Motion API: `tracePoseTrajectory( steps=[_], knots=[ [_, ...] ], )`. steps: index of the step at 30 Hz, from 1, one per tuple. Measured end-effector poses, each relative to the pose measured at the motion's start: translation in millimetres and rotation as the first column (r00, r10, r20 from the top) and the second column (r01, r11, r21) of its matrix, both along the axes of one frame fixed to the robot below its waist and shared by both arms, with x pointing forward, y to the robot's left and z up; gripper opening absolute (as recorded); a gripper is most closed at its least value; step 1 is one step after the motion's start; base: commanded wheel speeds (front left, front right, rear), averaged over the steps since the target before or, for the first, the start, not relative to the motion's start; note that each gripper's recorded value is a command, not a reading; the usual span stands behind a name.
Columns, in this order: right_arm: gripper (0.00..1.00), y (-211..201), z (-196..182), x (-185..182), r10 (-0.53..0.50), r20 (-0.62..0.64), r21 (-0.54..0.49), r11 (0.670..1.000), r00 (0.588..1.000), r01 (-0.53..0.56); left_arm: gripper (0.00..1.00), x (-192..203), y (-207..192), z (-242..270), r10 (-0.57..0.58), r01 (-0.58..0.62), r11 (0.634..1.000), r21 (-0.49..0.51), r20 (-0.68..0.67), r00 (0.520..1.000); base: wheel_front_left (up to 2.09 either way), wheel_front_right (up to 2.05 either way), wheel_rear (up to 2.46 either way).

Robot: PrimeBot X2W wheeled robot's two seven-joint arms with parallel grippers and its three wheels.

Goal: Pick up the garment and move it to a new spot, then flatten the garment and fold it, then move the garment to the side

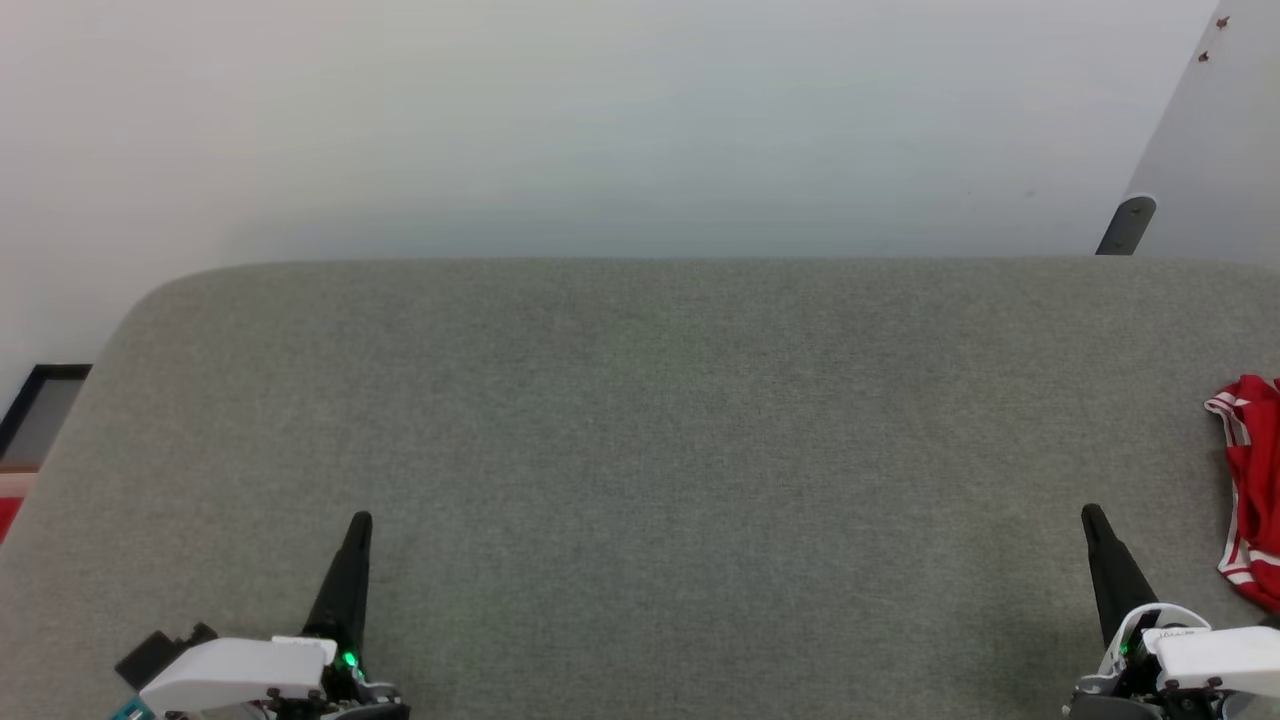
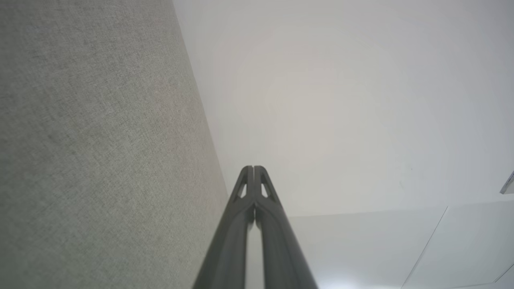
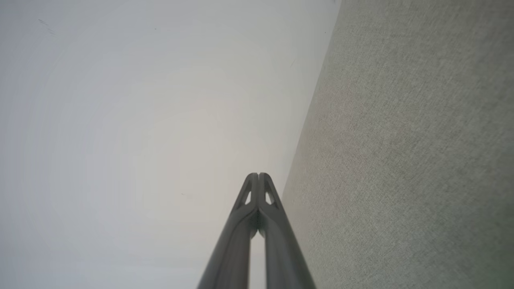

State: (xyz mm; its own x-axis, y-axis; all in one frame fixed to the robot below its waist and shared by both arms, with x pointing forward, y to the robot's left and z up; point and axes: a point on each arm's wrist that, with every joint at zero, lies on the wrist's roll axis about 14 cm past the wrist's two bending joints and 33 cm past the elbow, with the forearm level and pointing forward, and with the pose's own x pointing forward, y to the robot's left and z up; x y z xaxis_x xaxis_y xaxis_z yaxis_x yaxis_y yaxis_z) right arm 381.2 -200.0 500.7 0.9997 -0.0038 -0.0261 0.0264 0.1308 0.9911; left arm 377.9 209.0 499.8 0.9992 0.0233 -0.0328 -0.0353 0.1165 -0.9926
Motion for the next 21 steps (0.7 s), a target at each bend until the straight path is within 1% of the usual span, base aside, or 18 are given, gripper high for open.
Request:
tracePoseTrajectory(
  steps=[15,21],
  knots=[
    [0.00,-0.4,3.0,5.3,0.001,0.014,0.113,0.994,1.000,-0.003,0.00,8.8,-8.2,4.1,-0.019,0.021,0.995,-0.100,0.021,1.000,0.00,0.00,0.00],
    [0.00,-0.5,5.5,7.7,0.001,0.022,0.131,0.991,1.000,-0.004,0.00,10.1,-9.7,4.3,-0.020,0.023,0.992,-0.121,0.024,1.000,0.00,0.00,0.00]
  ],
)
